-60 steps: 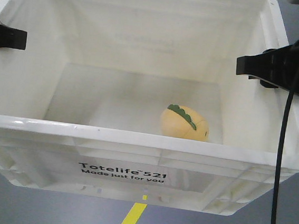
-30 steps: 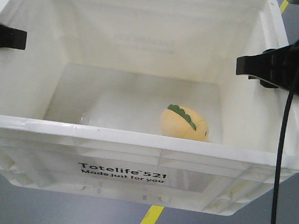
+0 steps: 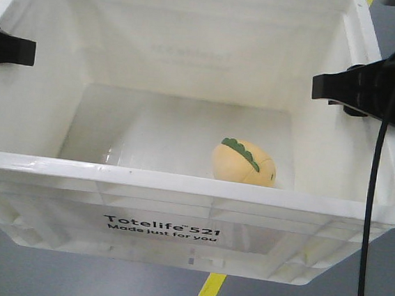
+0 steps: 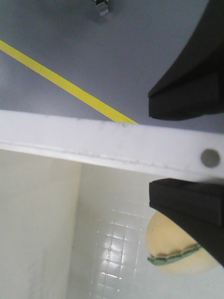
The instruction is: Place moving items into box and shelve
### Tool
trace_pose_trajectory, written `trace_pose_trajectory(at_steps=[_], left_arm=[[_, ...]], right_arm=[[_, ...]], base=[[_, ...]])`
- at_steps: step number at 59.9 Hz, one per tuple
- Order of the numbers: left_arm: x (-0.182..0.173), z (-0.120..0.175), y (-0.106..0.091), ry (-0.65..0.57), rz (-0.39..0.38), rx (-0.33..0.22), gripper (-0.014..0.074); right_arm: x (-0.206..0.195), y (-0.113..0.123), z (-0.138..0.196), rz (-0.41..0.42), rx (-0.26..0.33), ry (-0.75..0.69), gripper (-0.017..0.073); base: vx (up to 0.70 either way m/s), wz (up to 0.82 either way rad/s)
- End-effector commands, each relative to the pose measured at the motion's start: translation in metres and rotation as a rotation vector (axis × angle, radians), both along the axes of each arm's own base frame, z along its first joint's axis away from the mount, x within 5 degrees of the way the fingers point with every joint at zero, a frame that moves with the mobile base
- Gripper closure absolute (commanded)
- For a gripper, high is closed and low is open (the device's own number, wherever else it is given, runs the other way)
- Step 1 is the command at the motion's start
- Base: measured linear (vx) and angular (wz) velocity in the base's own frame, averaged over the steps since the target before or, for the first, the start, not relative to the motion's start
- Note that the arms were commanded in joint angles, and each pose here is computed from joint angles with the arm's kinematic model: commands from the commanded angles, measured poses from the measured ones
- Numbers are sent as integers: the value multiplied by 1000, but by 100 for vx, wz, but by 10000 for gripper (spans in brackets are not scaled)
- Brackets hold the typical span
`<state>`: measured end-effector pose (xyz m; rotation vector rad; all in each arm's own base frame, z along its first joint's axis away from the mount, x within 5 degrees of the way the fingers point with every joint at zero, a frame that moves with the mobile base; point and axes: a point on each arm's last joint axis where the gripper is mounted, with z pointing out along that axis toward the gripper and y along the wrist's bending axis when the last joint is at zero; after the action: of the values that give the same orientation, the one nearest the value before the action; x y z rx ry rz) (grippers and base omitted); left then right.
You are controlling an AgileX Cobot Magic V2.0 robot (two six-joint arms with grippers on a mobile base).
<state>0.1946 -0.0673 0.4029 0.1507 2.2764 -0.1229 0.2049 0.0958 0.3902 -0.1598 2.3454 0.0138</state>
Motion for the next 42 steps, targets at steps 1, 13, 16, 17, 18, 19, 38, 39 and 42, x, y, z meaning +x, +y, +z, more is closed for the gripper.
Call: trace_pose_trajectory(at_steps=[1,13,16,17,18,19,38,39,42], left_arm=[[-4,31,1,-214,-27,-43,454],[-4,31,1,-214,-27,-43,454],[-4,31,1,-214,-27,-43,454],[-4,31,1,-214,-27,-43,454],[-4,31,1,-214,-27,-43,454],[-4,31,1,-214,-27,-43,454],[-4,31,1,-214,-27,-43,454],[-4,31,1,-214,-27,-43,454],[-4,31,1,-214,-27,-43,454]], right_arm=[[0,-8,25,-18,11,-155,412],[0,-8,25,-18,11,-155,412],[0,-8,25,-18,11,-155,412],[0,-8,25,-18,11,-155,412],[0,-8,25,-18,11,-155,412],[0,-8,25,-18,11,-155,412],[0,-8,25,-18,11,-155,412],[0,-8,25,-18,11,-155,412],[0,-8,25,-18,11,-155,412]], base=[[29,-11],[30,-10],[30,-8],[30,-8],[30,-7],[30,-7],[30,-6],[31,-6],[31,-6]])
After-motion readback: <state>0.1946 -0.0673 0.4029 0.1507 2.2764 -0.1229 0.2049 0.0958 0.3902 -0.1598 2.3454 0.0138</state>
